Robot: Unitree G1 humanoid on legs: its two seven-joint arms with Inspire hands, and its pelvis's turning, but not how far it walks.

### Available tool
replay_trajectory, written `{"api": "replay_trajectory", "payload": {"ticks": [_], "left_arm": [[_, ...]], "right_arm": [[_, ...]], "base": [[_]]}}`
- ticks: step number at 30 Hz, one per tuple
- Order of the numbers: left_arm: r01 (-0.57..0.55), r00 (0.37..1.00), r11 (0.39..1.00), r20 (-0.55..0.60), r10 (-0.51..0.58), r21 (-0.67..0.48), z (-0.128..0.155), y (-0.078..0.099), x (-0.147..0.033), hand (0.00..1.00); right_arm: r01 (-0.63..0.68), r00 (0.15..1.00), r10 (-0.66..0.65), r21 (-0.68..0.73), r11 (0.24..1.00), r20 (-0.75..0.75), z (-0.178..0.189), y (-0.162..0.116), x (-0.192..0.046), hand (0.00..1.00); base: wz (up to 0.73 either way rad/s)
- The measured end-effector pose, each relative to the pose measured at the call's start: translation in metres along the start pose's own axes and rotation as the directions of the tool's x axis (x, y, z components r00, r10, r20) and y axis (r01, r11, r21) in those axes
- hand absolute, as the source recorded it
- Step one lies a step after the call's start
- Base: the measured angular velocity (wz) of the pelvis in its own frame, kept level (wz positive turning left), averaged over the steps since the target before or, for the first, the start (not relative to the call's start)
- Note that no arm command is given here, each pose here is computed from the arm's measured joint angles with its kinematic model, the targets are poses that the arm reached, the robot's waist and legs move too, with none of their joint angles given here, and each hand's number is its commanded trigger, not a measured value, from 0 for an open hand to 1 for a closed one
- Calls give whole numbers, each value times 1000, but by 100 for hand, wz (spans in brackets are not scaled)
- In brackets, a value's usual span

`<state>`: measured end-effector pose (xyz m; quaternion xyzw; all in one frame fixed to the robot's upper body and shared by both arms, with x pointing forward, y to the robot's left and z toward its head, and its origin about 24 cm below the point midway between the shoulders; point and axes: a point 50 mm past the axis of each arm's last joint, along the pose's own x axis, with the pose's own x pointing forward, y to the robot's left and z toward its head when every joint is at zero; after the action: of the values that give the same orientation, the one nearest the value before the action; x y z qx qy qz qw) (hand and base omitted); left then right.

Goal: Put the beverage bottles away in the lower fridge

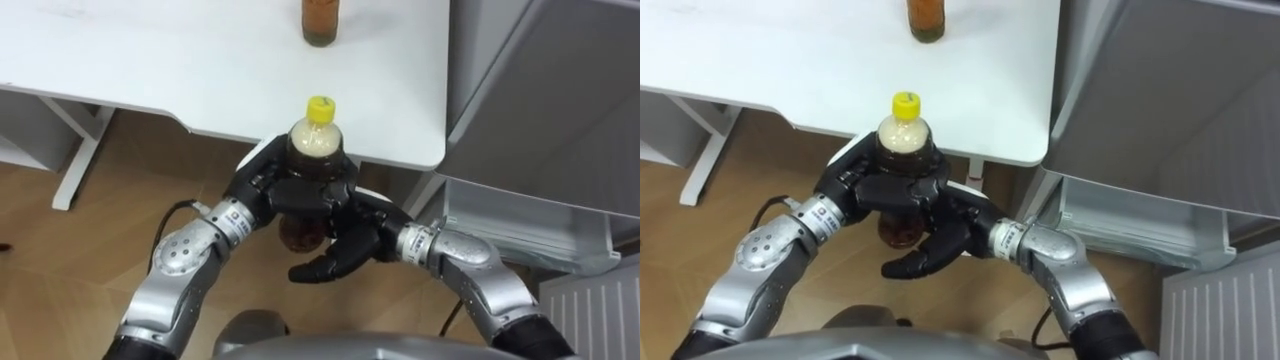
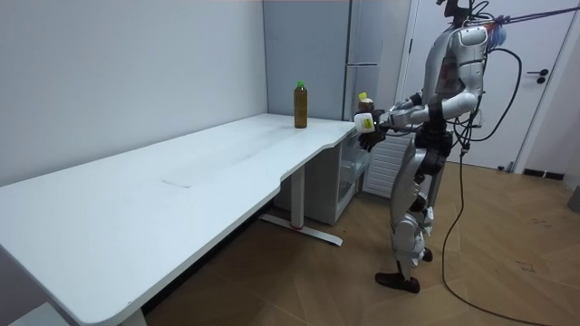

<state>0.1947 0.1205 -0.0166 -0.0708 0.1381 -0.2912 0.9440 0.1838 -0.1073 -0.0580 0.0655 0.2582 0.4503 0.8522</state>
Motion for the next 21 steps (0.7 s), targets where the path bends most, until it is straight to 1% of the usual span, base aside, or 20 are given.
{"api": "replay_trajectory", "payload": {"ticks": [6, 15, 17, 18, 19, 20, 21], "left_arm": [[5, 1000, 1000, -6, -5, -1, -2, -1, 1, 100], [-3, 1000, 999, 5, 3, 33, 1, -4, 3, 100], [-10, 1000, 999, 7, 10, 50, 2, -4, 3, 100], [-13, 1000, 998, 7, 13, 58, 2, -3, 3, 100], [-15, 1000, 997, 8, 15, 71, 3, -3, 4, 100], [-15, 1000, 997, 8, 14, 80, 4, -3, 4, 100], [-14, 1000, 997, 8, 13, 80, 3, -3, 4, 100]], "right_arm": [[0, 1000, 0, 8, 1000, -7, -2, 0, -1, 0], [14, 1000, -16, 108, 994, 22, -3, 0, -1, 0], [25, 999, -31, 152, 988, 38, -5, 1, -1, 35], [27, 999, -34, 159, 987, 41, -5, 2, -1, 60], [32, 998, -40, 168, 985, 46, -5, 2, 0, 68], [38, 998, -47, 182, 983, 50, -5, 2, 0, 99], [42, 997, -52, 186, 982, 50, -5, 2, 0, 100]], "base": [[0], [0], [-5], [-6], [-4], [-4], [0]]}}
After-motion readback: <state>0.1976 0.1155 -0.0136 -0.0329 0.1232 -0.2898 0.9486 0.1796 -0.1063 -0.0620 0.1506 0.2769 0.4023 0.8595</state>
